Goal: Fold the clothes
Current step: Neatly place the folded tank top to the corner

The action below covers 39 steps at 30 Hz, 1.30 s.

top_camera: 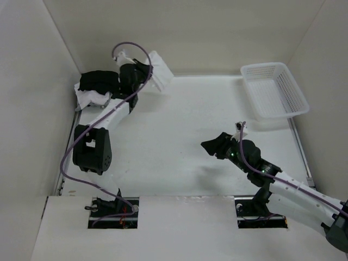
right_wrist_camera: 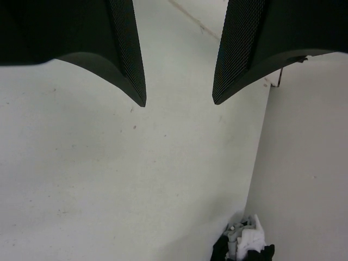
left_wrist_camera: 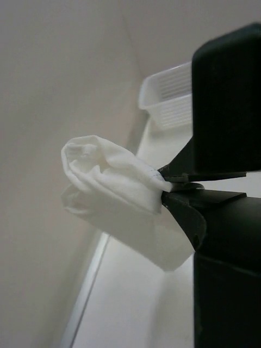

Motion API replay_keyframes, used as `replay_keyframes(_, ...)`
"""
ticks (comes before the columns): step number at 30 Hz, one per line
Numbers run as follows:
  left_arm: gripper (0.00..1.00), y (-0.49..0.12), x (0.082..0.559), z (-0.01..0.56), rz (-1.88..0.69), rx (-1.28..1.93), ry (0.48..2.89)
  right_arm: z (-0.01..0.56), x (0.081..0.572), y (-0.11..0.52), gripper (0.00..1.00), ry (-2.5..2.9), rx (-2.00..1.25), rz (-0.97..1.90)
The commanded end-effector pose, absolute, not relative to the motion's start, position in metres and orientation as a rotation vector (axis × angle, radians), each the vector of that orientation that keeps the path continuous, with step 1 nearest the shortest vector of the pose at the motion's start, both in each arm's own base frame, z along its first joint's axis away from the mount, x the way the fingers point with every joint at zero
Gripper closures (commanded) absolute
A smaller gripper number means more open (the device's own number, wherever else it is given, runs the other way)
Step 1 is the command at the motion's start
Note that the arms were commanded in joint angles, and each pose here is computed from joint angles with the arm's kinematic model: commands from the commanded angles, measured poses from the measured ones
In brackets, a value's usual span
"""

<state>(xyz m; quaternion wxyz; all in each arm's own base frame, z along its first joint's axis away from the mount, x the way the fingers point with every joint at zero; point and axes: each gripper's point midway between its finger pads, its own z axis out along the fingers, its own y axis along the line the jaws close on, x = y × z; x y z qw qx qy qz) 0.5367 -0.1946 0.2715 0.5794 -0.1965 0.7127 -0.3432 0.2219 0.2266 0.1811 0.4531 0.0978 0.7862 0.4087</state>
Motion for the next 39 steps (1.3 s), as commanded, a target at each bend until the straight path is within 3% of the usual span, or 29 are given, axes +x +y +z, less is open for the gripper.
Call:
replay_keyframes(1, 1.00, -0.084, 0.554, 0.316, -0.601, -0.567, 1.543, 0.183, 0.220, 0.230, 0.43, 1.939, 0.198, 1.040)
replay_keyframes(5, 0.92, 0.028, 0.559, 0.292, -0.459, -0.790, 1.482, 0.183, 0.216, 0.235, 0.44, 1.956, 0.149, 1.049)
replay_keyframes(10, 0.59, 0.165, 0.532, 0.211, -0.291, -1.185, 1.369, 0.185, 0.207, 0.242, 0.44, 1.963, 0.123, 1.084)
replay_keyframes(15, 0.50, 0.192, 0.502, 0.189, -0.277, -1.311, 1.316, 0.182, 0.194, 0.248, 0.38, 1.969, 0.116, 1.111)
replay_keyframes(21, 0.48, 0.163, 0.459, 0.200, -0.240, -1.352, 1.241, 0.176, 0.192, 0.257, 0.30, 1.997, 0.099, 1.087)
replay_keyframes(23, 0.48, 0.147, 0.442, 0.203, -0.258, -1.353, 1.232, 0.178, 0.192, 0.258, 0.00, 1.993, 0.092, 1.076)
replay_keyframes(31, 0.48, -0.013, 0.400, 0.235, -0.470, -0.992, 1.471, 0.181, 0.199, 0.250, 0.00, 2.013, 0.092, 0.957)
replay_keyframes(39, 0.40, -0.195, 0.326, 0.171, -0.603, -0.409, 2.035, 0.164, 0.198, 0.229, 0.00, 2.040, 0.124, 0.853)
